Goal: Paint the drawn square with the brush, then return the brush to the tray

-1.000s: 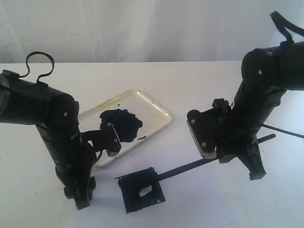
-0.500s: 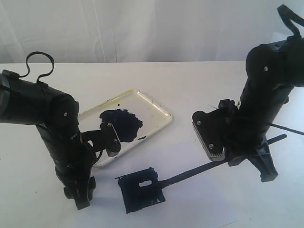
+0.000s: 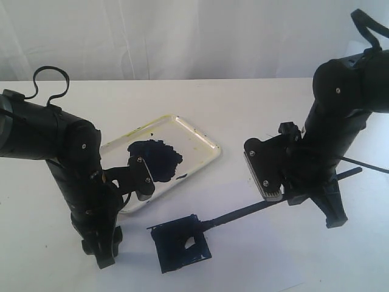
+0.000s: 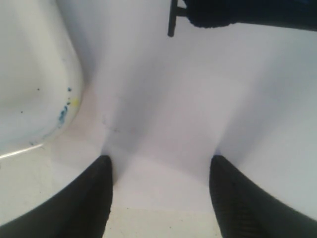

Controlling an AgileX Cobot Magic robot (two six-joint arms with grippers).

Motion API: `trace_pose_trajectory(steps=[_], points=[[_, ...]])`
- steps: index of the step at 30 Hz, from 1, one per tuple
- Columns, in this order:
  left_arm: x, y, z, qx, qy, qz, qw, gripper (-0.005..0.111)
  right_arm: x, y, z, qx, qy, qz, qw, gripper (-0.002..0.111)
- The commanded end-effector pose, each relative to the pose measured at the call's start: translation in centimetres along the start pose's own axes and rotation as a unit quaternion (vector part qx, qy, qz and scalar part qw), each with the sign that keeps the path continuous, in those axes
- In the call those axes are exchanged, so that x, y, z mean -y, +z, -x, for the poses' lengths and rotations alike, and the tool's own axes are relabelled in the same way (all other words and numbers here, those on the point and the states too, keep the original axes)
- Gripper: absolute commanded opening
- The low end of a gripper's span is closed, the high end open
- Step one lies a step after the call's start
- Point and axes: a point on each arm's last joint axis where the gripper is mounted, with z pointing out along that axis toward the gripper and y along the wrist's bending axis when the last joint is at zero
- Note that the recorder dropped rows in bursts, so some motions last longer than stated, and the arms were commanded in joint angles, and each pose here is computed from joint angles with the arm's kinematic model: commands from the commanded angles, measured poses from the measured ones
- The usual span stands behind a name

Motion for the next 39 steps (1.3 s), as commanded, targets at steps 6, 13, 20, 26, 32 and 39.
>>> trace_pose_trajectory(steps=[6,13,20,26,32,39], points=[[0.4,0.5,-0.3,-0.012,-0.002,-0.013,1.000,0.062,-0.4,0.0,-0.4,-0.020,0.002,0.020,1.000,0.000],[0.4,0.5,-0.3,-0.012,-0.002,-0.013,1.000,0.062,-1.1,-0.1,-0.8,-0.041,-0.023,0.058,0.997,0.000],[0.4,0.5,-0.3,-0.012,-0.002,-0.013,1.000,0.062,-1.0,-0.1,-0.8,-0.040,-0.036,0.054,0.997,0.000],[0.4,0.5,-0.3,-0.012,-0.002,-0.013,1.000,0.062,-0.4,0.0,-0.8,-0.044,0.016,0.015,0.999,0.000],[0.4,0.5,-0.3,-0.012,-0.002,-0.013,1.000,0.062,-0.2,0.0,-0.8,-0.042,0.025,0.007,0.999,0.000],[0.4,0.5,-0.3,-0.012,-0.002,-0.013,1.000,0.062,0.0,0.0,-0.7,-0.037,0.035,-0.005,0.999,0.000]])
